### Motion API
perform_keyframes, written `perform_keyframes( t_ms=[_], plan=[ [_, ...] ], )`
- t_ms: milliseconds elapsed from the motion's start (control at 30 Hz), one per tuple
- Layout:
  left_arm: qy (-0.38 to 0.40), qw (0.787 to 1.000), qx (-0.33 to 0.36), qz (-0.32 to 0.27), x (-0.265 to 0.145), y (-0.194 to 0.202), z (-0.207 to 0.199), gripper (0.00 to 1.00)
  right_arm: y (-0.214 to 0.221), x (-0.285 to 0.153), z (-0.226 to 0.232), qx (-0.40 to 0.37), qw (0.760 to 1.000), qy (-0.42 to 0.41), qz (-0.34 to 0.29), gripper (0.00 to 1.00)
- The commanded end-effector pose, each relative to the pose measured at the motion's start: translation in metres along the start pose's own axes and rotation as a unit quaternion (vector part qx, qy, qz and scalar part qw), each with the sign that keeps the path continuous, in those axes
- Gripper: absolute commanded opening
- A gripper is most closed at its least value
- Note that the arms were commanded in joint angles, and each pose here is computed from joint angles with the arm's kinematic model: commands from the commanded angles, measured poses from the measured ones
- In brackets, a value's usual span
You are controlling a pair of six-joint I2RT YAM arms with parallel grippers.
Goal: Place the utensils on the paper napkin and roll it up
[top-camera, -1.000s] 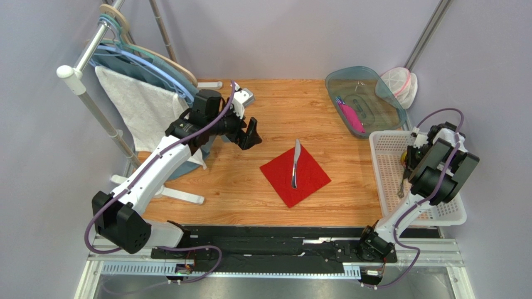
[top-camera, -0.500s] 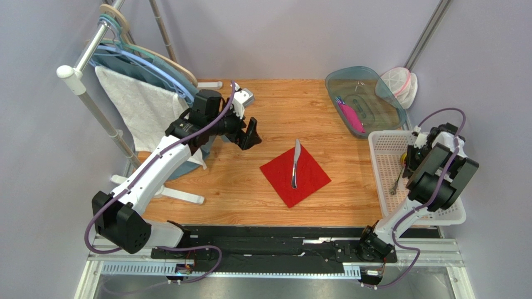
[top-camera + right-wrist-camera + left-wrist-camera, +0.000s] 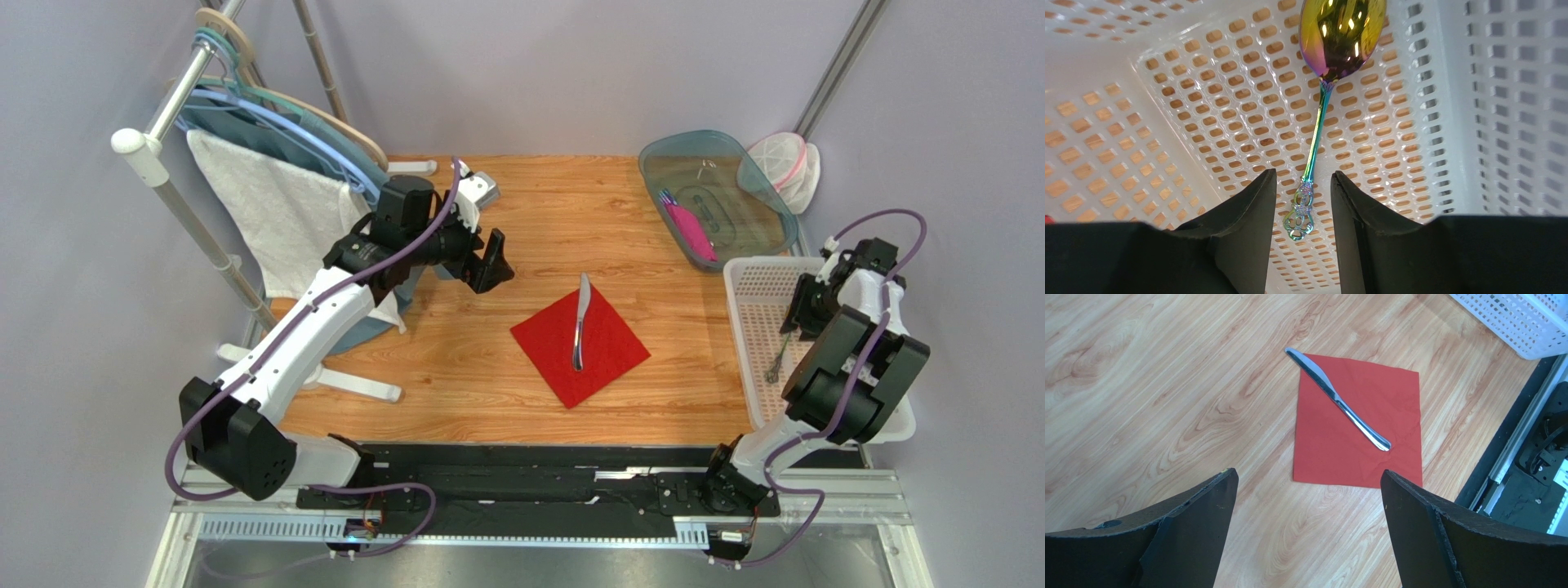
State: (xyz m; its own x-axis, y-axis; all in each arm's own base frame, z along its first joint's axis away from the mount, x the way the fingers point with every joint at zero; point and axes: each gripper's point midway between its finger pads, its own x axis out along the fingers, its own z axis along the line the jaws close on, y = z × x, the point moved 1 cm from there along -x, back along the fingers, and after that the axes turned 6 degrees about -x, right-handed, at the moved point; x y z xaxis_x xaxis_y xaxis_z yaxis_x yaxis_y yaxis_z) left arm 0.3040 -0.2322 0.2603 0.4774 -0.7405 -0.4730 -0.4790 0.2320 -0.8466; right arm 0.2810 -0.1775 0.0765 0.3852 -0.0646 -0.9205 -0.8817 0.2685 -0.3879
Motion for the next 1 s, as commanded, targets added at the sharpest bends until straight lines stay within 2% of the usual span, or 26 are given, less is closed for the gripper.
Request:
perform_keyframes(
  t_ms=[0,267,500,733,833,967],
  plan=[
    [-0.003,0.999,0.009,-0.038,-0.012,-0.019,-0.004,0.96,-0.014,0.009,-0.009,0.006,0.998,0.034,-0.059,0.41],
    [-0.007,0.999,0.010,-0.039,-0.012,-0.019,-0.003,0.95,-0.002,0.029,-0.011,-0.003,0.998,0.036,-0.058,0.38],
    [-0.008,0.999,0.009,-0.038,-0.011,-0.020,-0.002,0.96,0.003,0.041,-0.011,-0.010,0.999,0.028,-0.042,0.27],
    [-0.010,0.999,0.010,-0.037,-0.010,-0.020,-0.001,0.96,0.015,0.054,-0.011,-0.017,0.999,0.023,-0.016,0.27],
    [-0.010,0.999,0.009,-0.037,-0.010,-0.020,-0.001,0.96,0.018,0.056,-0.010,-0.018,1.000,0.020,-0.012,0.21],
    [-0.011,0.999,0.010,-0.038,-0.010,-0.021,0.000,0.96,0.015,0.048,-0.006,-0.018,1.000,0.010,-0.014,0.05]
  ],
)
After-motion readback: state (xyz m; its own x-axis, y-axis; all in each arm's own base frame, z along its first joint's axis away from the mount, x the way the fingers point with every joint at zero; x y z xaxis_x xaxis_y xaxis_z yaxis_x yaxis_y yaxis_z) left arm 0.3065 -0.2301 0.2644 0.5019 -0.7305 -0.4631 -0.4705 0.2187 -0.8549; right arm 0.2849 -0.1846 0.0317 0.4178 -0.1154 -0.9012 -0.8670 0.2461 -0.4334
